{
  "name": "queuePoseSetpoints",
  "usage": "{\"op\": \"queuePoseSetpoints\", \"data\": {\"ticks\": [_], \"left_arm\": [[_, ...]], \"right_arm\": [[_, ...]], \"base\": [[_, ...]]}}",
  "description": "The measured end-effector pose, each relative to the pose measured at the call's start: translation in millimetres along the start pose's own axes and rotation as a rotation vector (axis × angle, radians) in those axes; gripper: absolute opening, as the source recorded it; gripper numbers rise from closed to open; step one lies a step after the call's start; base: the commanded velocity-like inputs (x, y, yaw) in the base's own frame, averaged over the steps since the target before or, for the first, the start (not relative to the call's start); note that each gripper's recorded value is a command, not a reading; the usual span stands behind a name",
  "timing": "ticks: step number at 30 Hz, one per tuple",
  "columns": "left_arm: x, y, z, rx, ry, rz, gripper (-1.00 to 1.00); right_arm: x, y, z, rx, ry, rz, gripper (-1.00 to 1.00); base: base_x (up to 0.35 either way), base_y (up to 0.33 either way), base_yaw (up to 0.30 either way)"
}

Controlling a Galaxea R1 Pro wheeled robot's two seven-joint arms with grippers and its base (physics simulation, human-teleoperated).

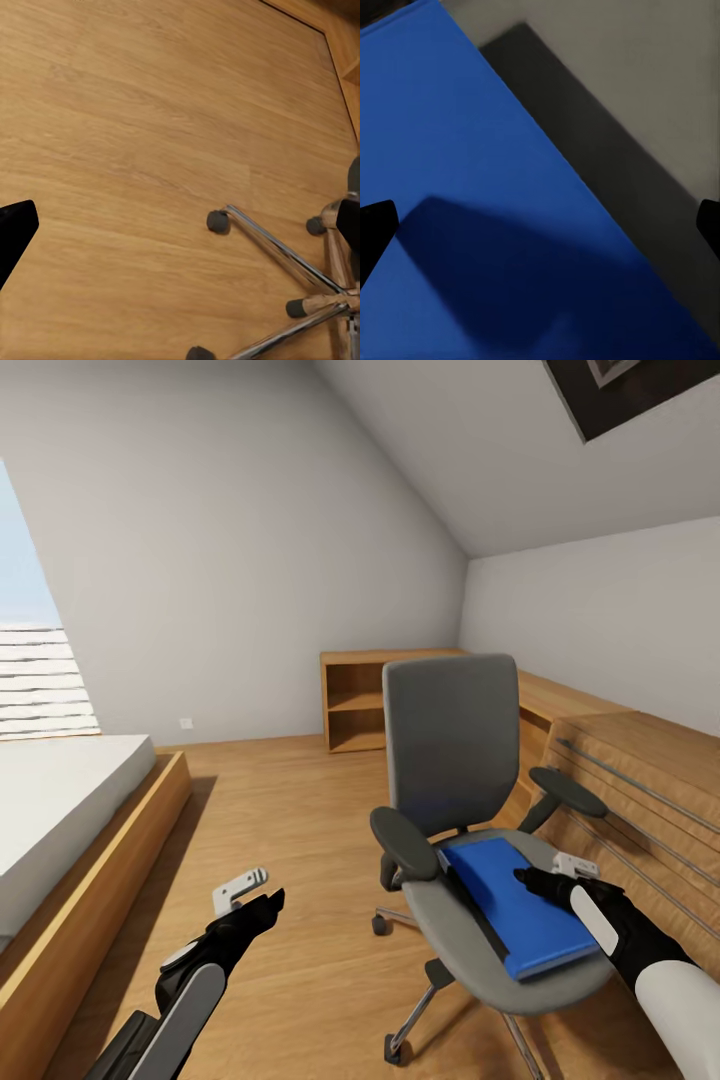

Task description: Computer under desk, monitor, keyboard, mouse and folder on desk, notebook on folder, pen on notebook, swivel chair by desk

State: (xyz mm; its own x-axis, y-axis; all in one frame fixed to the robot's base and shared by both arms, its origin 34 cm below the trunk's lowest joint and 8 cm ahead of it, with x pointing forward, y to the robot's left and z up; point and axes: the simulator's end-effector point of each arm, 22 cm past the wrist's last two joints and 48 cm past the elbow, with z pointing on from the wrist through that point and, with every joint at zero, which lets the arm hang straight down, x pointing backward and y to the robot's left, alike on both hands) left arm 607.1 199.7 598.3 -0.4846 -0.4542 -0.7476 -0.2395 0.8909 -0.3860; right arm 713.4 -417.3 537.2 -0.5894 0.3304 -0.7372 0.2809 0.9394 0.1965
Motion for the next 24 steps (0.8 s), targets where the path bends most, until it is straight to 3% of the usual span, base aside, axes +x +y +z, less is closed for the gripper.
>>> {"op": "queuePoseSetpoints", "data": {"ticks": [24], "left_arm": [[-40.1, -21.1, -16.5, -0.001, 0.002, 0.000, 1.00]], "right_arm": [[-34.8, 8.9, -21.3, 0.009, 0.015, -0.002, 1.00]], "base": [[0.000, 0.000, 0.000]]}}
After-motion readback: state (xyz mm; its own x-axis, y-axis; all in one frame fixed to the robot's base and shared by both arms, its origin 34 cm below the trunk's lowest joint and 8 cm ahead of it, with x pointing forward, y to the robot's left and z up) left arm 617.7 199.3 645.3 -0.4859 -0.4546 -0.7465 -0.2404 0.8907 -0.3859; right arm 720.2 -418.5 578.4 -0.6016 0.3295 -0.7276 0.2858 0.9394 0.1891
